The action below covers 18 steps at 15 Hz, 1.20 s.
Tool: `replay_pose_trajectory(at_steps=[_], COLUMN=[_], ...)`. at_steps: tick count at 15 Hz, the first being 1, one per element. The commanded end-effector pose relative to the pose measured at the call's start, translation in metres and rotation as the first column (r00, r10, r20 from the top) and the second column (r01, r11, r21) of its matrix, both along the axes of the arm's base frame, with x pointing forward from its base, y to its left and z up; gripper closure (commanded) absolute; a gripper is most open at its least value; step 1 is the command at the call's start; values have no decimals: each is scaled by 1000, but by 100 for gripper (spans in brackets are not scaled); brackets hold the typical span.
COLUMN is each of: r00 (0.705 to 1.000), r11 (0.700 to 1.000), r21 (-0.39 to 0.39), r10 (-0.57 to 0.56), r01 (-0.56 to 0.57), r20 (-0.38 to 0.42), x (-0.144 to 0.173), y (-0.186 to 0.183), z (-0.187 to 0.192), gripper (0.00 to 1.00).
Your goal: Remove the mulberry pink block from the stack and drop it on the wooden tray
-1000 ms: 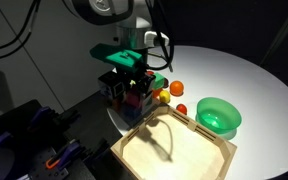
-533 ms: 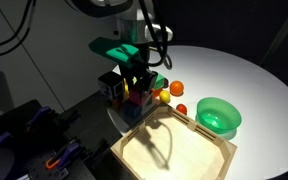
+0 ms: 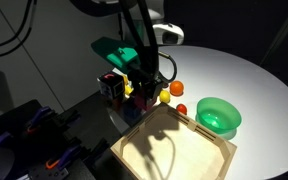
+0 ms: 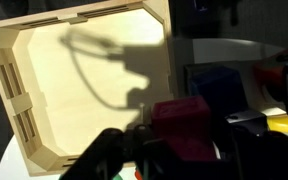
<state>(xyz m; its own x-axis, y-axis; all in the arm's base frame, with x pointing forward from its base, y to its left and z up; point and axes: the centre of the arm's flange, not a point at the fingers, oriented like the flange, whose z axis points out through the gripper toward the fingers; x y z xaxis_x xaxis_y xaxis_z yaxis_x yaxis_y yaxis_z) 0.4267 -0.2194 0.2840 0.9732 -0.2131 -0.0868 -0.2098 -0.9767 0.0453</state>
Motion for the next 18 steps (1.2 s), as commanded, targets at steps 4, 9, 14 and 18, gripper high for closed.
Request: replay_pose_trajectory(at_steps=[4, 9, 14, 18], r00=[999, 1000, 999, 995], r11=[999, 1000, 1000, 999], r21=[-8, 6, 5, -5], r10=[-40, -26, 12, 42], r01=[40, 26, -12, -42], r20=[24, 10, 48, 95], x=[-9, -15, -16, -16], y=[3, 21, 53, 79], z=[16, 25, 46, 64], gripper=[0, 0, 0, 0])
